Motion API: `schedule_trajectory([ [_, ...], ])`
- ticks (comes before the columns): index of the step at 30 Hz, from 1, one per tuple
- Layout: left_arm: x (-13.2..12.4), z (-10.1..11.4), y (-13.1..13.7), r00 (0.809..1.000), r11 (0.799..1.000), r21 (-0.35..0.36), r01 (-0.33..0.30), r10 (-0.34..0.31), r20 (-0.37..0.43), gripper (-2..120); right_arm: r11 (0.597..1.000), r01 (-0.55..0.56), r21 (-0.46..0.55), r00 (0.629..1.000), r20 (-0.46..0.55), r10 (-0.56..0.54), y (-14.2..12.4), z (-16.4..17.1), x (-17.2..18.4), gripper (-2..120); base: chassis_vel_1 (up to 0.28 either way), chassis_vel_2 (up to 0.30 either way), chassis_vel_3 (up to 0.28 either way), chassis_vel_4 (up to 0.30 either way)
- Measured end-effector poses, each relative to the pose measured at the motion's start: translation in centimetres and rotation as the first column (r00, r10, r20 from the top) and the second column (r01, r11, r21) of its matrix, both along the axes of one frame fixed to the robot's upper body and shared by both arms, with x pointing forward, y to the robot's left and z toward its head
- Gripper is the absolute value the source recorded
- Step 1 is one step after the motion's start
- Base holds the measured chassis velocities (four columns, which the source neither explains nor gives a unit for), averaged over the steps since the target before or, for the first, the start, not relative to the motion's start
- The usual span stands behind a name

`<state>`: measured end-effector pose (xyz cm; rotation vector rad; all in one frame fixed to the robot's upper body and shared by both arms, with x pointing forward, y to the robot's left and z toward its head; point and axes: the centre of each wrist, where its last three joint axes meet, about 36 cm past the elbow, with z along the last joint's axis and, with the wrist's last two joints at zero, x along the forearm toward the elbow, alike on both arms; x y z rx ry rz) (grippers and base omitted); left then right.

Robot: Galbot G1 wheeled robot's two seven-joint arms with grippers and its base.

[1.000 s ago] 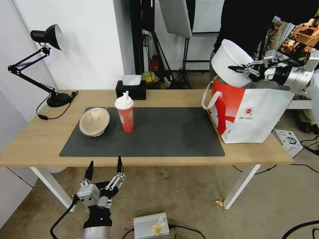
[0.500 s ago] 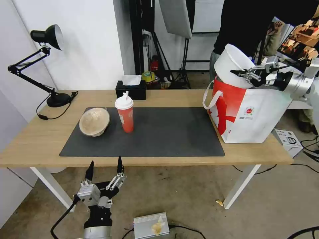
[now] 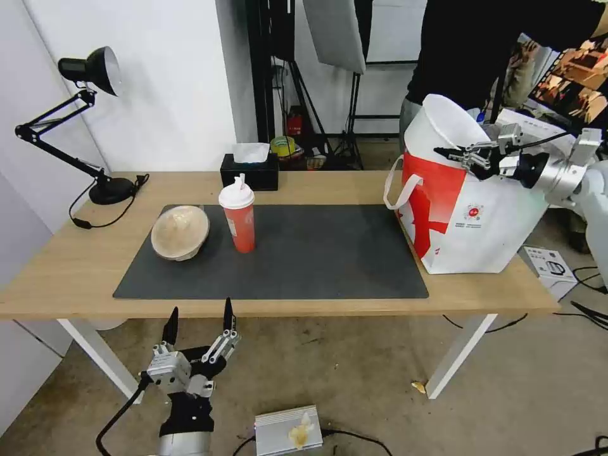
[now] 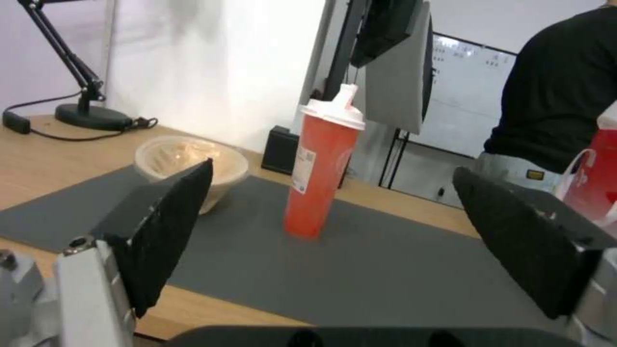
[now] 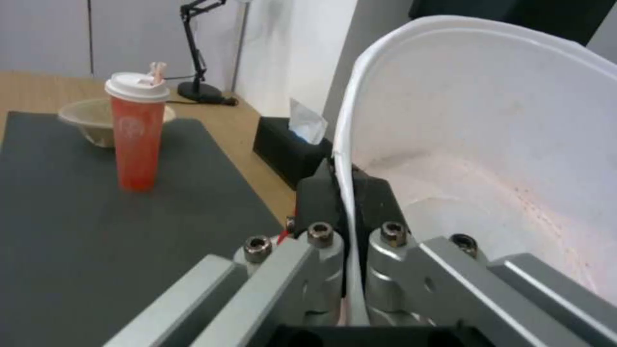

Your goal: Pick up the trash from the table and place it into the takeout bag.

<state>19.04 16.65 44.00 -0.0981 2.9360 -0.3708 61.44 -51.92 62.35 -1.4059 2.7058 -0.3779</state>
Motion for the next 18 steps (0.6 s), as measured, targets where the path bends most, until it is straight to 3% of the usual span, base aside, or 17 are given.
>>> schedule_trajectory([
  [9, 0.02, 0.02, -0.09, 1.000, 1.000, -0.001, 0.000, 0.000, 0.002, 100, 1.000, 0.006, 0.011, 1.000, -0.008, -0.006, 0.08, -0.86, -0.54, 0, 0.000, 0.000, 0.000, 0.000],
  [18, -0.01, -0.04, -0.21, 1.000, 1.000, 0.000, 0.001, -0.001, 0.002, 100, 1.000, 0.015, 0.017, 1.000, 0.007, -0.015, -0.34, -0.23, -0.97, 33, 0.000, 0.000, 0.000, 0.000],
])
